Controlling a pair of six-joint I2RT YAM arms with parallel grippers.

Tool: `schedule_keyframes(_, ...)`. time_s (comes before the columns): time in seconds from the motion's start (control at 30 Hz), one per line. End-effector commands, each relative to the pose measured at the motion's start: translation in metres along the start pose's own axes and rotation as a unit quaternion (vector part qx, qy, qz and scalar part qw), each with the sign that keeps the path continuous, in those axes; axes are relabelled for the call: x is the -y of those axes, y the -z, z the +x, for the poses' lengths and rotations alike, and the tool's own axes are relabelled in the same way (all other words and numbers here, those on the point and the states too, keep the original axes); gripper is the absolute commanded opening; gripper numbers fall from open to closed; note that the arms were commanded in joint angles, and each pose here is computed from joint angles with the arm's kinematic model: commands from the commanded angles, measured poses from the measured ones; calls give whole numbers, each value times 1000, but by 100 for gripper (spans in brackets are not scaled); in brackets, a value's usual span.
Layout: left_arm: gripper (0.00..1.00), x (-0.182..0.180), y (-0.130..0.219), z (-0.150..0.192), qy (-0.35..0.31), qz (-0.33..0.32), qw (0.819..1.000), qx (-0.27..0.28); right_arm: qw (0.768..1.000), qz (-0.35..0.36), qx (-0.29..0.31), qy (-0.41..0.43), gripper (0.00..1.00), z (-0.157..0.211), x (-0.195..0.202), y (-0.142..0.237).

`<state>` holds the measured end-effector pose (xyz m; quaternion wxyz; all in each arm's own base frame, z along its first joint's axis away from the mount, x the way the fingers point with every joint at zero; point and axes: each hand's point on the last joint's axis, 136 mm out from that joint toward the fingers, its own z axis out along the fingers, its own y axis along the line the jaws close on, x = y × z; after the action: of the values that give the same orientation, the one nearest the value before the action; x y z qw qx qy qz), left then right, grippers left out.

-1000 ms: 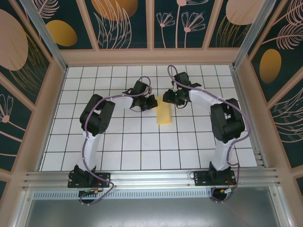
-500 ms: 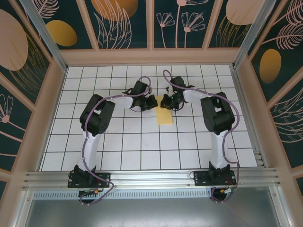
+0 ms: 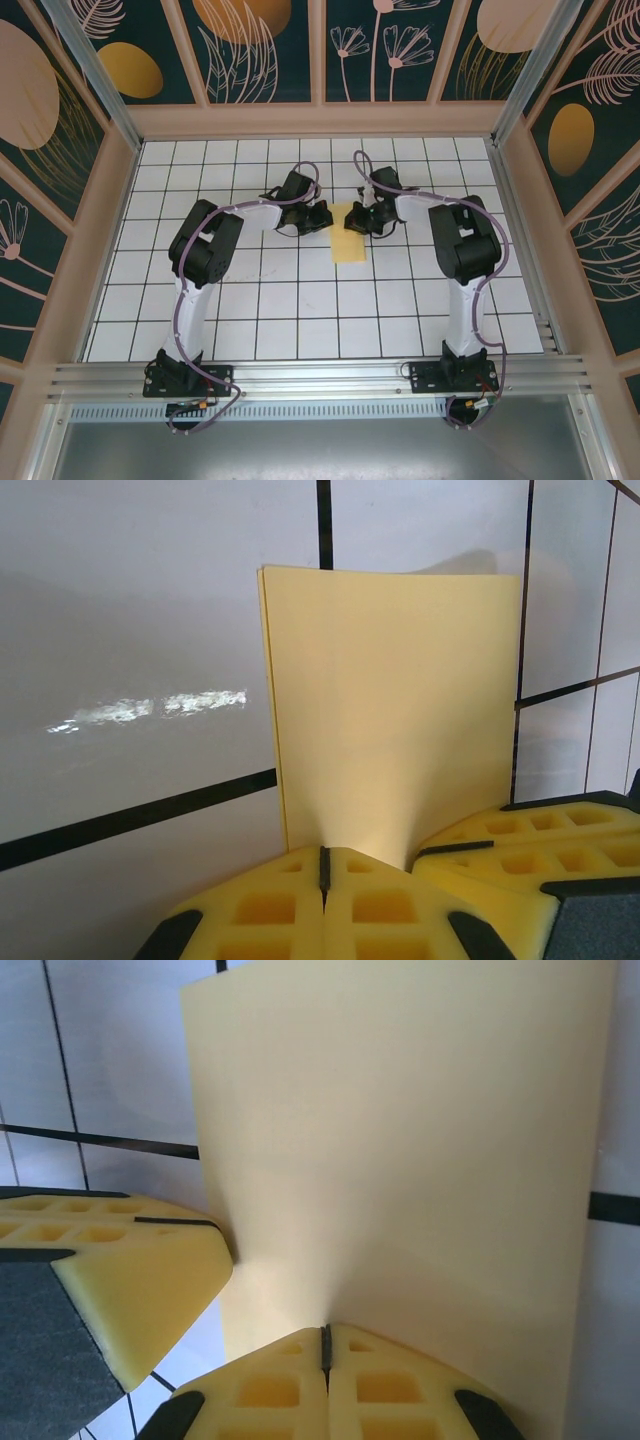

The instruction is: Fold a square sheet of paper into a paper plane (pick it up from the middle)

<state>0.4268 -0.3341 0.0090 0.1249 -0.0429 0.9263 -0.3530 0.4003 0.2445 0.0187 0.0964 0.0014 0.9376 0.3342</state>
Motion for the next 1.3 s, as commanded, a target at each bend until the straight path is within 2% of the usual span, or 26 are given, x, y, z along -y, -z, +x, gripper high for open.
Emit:
schedule_keyframes(0.0, 0, -150, -15, 69, 74, -238, 966, -64, 1000, 5, 1, -18, 7, 13, 19, 10)
schedule_keyframes(0.23, 0, -155, -15, 72, 78, -243, 965, -63, 999, -14, 18, -34, 6, 24, 39, 21)
schedule_keyframes(0.47, 0, -158, -15, 75, 80, -247, 964, -65, 998, 2, 40, -43, 6, 24, 51, 37)
schedule_keyframes(0.53, 0, -157, -15, 74, 79, -245, 964, -64, 998, -2, 56, -39, 6, 15, 44, 46)
schedule_keyframes(0.67, 0, -154, -15, 72, 77, -241, 966, -63, 995, -43, 87, -8, 6, -9, 4, 61)
schedule_keyframes(0.77, 0, -154, -15, 72, 77, -240, 966, -64, 995, -52, 80, 4, 5, -16, -13, 50)
schedule_keyframes(0.97, 0, -153, -15, 72, 78, -238, 966, -64, 996, -65, 59, -2, 0, -22, -20, 15)
schedule_keyframes(1.1, 0, -154, -15, 73, 78, -238, 966, -66, 996, -63, 56, -10, 0, -23, -11, 5)
schedule_keyframes(1.27, 0, -155, -14, 75, 76, -241, 965, -68, 997, -40, 60, -30, 0, -13, 22, 4)
